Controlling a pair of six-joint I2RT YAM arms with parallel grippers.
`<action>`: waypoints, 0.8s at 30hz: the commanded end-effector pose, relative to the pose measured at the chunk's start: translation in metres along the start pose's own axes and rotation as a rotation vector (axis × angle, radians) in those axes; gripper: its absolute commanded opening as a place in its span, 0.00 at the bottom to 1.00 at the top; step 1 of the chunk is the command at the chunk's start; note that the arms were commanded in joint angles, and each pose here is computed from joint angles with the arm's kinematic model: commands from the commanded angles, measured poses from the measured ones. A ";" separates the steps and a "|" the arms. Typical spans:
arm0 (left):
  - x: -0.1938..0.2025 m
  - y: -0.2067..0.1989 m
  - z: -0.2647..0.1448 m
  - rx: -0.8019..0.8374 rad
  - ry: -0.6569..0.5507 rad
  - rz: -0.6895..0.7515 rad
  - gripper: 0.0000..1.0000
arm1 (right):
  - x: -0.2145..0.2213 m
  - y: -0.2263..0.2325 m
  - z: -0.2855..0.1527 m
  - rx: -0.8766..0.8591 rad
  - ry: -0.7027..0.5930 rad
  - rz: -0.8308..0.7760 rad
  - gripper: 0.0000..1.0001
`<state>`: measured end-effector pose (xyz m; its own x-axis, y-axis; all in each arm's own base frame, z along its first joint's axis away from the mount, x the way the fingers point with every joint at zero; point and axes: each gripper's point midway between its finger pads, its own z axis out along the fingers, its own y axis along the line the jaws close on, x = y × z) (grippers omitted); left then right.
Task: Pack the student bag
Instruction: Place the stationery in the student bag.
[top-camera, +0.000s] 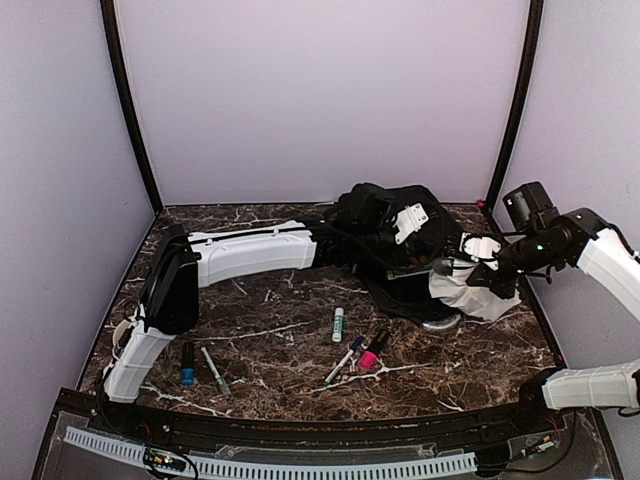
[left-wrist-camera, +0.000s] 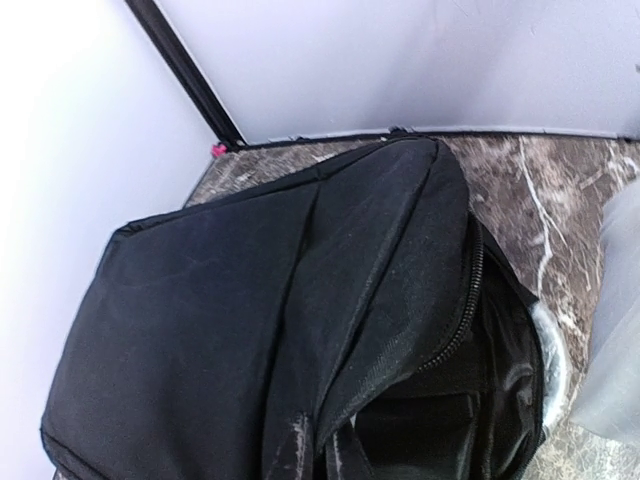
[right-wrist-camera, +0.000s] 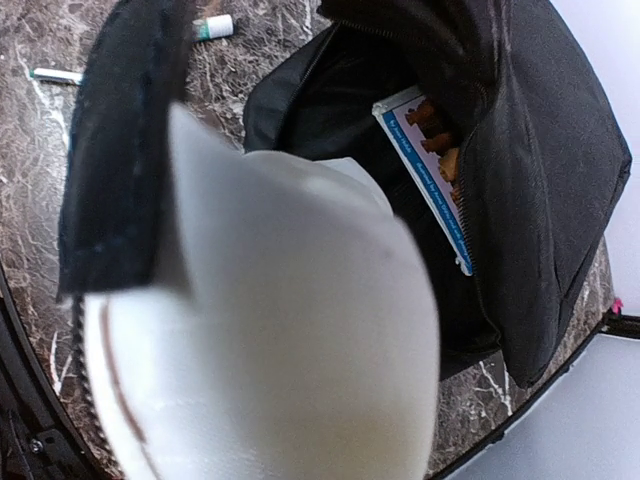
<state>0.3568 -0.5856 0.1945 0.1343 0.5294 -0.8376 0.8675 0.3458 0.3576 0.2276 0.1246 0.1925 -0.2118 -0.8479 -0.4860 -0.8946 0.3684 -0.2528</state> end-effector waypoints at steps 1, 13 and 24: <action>-0.098 0.037 -0.058 -0.024 -0.227 -0.054 0.00 | -0.028 -0.027 -0.005 0.146 -0.053 -0.070 0.00; -0.129 0.060 -0.090 0.002 -0.308 -0.140 0.00 | -0.086 -0.049 0.029 0.326 -0.054 -0.344 0.00; -0.152 0.072 -0.119 -0.015 -0.351 -0.135 0.00 | -0.100 -0.062 0.059 0.394 -0.020 -0.490 0.00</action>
<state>0.3682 -0.5704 0.2336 0.0190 0.4308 -0.9023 0.9044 0.3774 0.1992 0.3115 0.2017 0.1944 0.1571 -0.9489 -0.2738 -0.7415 0.0698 -0.6673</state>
